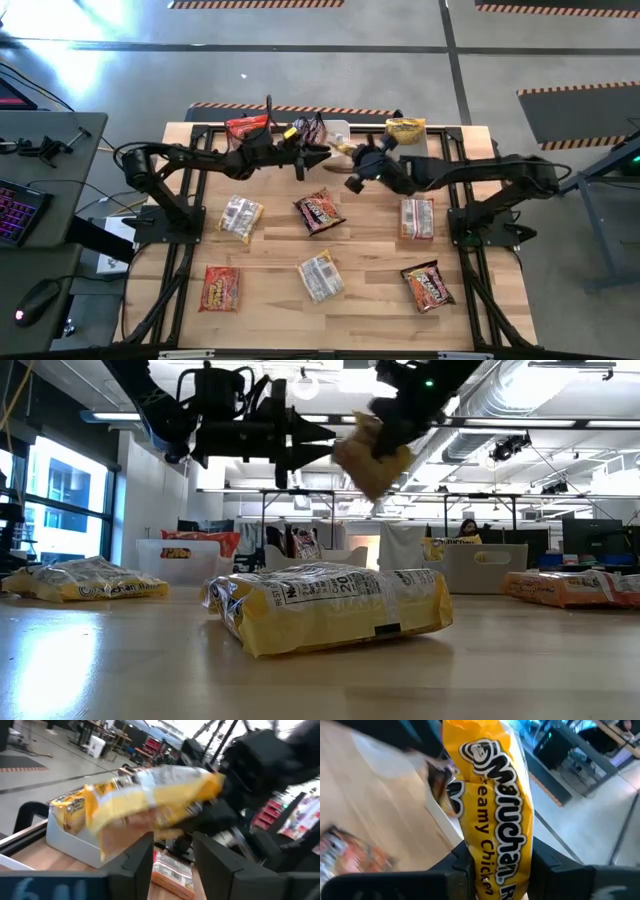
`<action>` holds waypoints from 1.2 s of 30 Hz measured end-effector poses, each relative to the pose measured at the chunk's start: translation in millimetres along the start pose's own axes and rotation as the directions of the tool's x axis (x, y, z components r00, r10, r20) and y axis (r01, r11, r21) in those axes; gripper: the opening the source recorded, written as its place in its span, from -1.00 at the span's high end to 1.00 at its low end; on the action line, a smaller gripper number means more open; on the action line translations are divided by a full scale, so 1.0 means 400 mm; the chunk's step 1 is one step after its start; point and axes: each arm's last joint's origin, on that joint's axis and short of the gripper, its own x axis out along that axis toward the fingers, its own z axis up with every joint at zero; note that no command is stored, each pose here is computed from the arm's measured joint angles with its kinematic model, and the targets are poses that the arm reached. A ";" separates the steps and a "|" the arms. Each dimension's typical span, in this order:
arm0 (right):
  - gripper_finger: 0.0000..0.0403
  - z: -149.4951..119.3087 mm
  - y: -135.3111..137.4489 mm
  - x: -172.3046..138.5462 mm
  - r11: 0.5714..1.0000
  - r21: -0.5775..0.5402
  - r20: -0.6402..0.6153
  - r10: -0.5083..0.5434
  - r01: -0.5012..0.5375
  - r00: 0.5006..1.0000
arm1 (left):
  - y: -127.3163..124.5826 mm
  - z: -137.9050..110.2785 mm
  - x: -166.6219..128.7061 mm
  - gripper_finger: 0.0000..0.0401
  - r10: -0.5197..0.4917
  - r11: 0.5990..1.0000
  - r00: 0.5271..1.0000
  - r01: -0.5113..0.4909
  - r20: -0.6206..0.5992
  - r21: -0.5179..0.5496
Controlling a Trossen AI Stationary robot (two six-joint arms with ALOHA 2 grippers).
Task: Sort Maruchan noodles
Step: Put the yellow noodle pack into the gray bin
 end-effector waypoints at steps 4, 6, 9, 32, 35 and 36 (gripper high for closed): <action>0.55 -0.022 -0.097 -0.012 0.997 -0.077 -0.121 0.015 -0.024 0.993 | 0.010 0.001 -0.009 0.34 -0.006 1.000 1.000 0.006 0.000 0.027; 0.55 -0.037 -0.153 -0.014 0.987 -0.139 -0.214 0.045 -0.076 0.976 | 0.011 -0.006 -0.013 0.37 -0.003 0.999 1.000 0.003 -0.008 0.047; 0.55 -0.064 -0.228 -0.003 0.950 -0.249 -0.343 0.094 -0.187 0.935 | 0.009 -0.021 -0.017 0.43 -0.001 0.998 1.000 0.003 -0.024 0.067; 0.56 -0.237 -0.433 0.199 0.791 -0.317 -0.709 0.167 -0.522 0.685 | -0.003 -0.062 -0.029 0.63 -0.006 0.994 0.998 0.013 -0.066 0.108; 0.56 -0.242 -0.430 0.209 0.798 -0.300 -0.714 0.176 -0.523 0.678 | -0.005 -0.062 -0.028 0.63 -0.008 0.994 0.998 0.015 -0.066 0.108; 0.56 -0.243 -0.429 0.214 0.799 -0.296 -0.714 0.179 -0.523 0.677 | -0.006 -0.063 -0.028 0.63 -0.009 0.994 0.998 0.016 -0.067 0.109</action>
